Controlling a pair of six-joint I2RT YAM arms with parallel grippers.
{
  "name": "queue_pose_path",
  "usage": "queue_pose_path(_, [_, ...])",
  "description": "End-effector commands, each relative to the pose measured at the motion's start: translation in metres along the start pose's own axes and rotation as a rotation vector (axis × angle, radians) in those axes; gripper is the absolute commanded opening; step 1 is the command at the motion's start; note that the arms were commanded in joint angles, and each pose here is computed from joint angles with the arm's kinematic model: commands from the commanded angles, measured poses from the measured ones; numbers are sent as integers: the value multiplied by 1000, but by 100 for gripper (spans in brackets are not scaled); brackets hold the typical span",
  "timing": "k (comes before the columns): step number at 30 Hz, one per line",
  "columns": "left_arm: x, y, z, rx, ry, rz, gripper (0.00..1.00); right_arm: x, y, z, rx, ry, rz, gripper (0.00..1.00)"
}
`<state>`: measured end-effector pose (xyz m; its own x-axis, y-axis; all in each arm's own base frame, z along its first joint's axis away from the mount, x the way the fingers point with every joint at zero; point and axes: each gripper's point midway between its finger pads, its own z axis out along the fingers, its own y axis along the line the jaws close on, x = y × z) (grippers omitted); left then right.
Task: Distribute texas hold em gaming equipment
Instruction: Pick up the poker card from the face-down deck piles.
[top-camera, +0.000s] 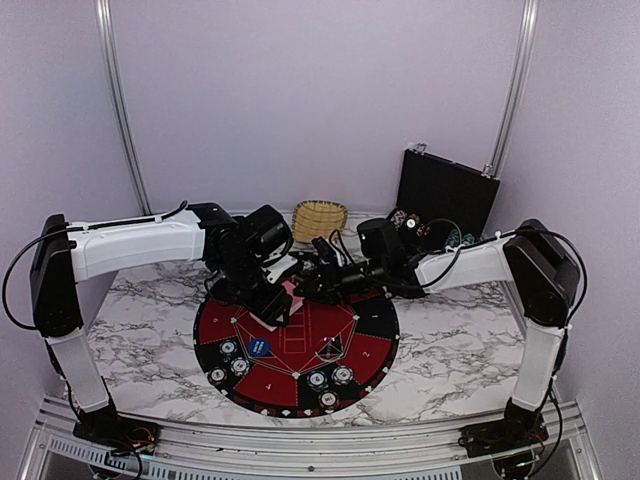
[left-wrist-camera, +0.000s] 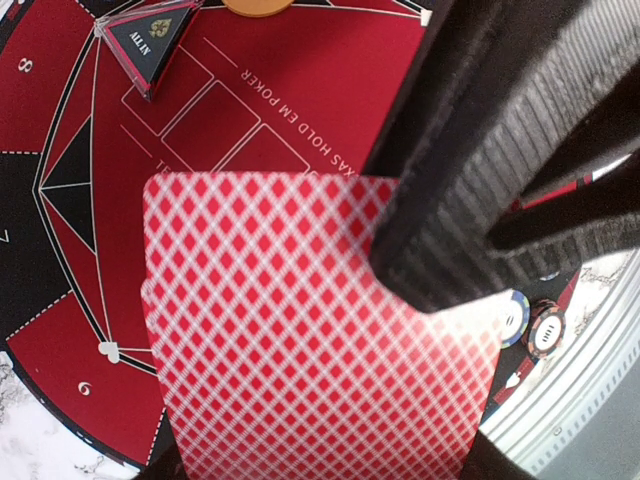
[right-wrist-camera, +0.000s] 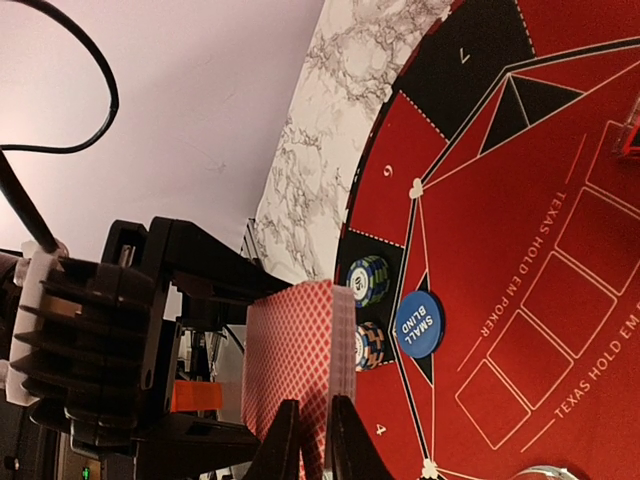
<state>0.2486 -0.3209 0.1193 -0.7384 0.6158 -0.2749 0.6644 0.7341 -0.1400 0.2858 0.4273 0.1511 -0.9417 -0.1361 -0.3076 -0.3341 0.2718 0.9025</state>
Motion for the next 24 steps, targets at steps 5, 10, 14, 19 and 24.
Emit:
queue_pose_path(5, [3, 2, -9, 1, -11, -5, 59, -12, 11, -12, -7, -41, -19, 9])
queue_pose_path(10, [3, 3, -9, -3, -13, -5, 58, -13, 11, -13, -7, -46, -18, 7])
queue_pose_path(14, [3, 4, -9, -5, -12, -4, 58, -14, 12, -14, -12, -45, -17, 7])
queue_pose_path(19, [1, 3, -10, -1, -16, -3, 58, -15, 13, -14, -18, -45, -21, 22])
queue_pose_path(24, [0, 2, -9, 3, -16, -4, 58, -10, 10, -7, -21, -24, -15, 25])
